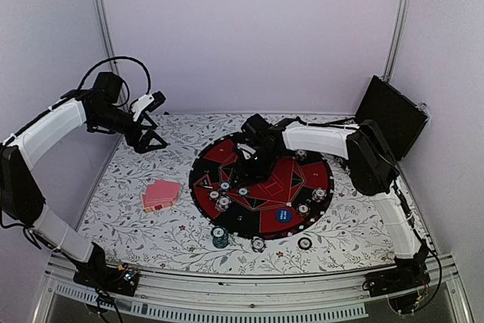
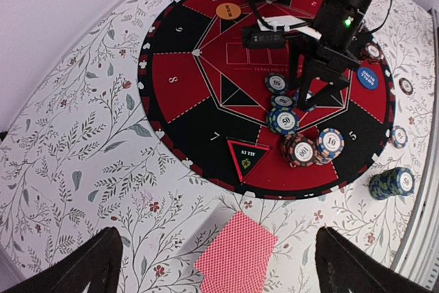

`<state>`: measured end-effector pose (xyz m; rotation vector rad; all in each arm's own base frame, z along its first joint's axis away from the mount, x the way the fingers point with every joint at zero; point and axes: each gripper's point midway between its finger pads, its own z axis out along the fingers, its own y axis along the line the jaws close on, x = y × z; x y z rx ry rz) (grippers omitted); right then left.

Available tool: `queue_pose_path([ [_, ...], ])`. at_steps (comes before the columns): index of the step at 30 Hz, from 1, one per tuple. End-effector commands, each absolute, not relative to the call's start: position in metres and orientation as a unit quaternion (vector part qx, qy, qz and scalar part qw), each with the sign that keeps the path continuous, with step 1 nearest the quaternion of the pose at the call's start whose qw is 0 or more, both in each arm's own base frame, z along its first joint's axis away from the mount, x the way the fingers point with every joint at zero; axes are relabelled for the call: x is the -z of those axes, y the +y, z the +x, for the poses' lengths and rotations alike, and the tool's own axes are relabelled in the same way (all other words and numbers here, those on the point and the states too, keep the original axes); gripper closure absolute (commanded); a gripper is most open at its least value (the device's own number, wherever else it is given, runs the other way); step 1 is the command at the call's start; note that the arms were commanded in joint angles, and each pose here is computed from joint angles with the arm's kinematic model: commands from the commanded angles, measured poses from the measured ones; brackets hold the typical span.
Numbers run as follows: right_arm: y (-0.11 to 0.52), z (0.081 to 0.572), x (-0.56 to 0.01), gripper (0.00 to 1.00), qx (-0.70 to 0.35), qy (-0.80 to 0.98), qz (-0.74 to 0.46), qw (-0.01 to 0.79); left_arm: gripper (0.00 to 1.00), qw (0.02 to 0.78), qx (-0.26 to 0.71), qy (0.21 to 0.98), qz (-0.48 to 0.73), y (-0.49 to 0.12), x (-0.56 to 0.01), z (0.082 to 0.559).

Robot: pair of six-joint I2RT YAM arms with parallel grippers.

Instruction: Distribute texas hold em gaming equipment

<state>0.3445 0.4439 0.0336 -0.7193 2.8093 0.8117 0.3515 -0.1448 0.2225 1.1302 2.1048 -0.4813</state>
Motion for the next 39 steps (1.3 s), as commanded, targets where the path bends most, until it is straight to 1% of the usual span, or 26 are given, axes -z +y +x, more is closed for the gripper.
queue_pose_path([
  [1, 0.457, 0.329, -0.02, 0.43, -0.288, 0.925, -0.245, 0.039, 0.0, 0.358, 0.179, 0.808, 0.433, -0.143, -0.232, 0.354],
  [9, 0.47, 0.325, -0.037, 0.44, -0.302, 0.917, -0.257, 0.044, 0.0, 0.359, 0.179, 0.808, 0.431, -0.143, -0.235, 0.355],
  [11, 0.466, 0.333, -0.049, 0.44, -0.301, 0.917, -0.254, 0.059, 0.0, 0.358, 0.18, 0.809, 0.431, -0.143, -0.235, 0.355],
  [15, 0.441, 0.365, -0.066, 0.44, -0.295, 0.925, -0.221, 0.096, 0.0, 0.359, 0.181, 0.808, 0.431, -0.144, -0.237, 0.356],
  [19, 0.431, 0.383, -0.069, 0.44, -0.3, 0.927, -0.199, 0.107, 0.0, 0.361, 0.182, 0.807, 0.43, -0.144, -0.238, 0.357],
  [24, 0.437, 0.385, -0.049, 0.44, -0.306, 0.928, -0.195, 0.088, 0.0, 0.359, 0.183, 0.808, 0.43, -0.145, -0.238, 0.356],
  [30, 0.434, 0.387, -0.035, 0.44, -0.305, 0.932, -0.174, 0.085, 0.0, 0.357, 0.179, 0.809, 0.432, -0.144, -0.236, 0.357],
  [39, 0.451, 0.354, -0.013, 0.44, -0.34, 0.924, -0.174, 0.027, 0.0, 0.357, 0.178, 0.809, 0.432, -0.143, -0.236, 0.358],
])
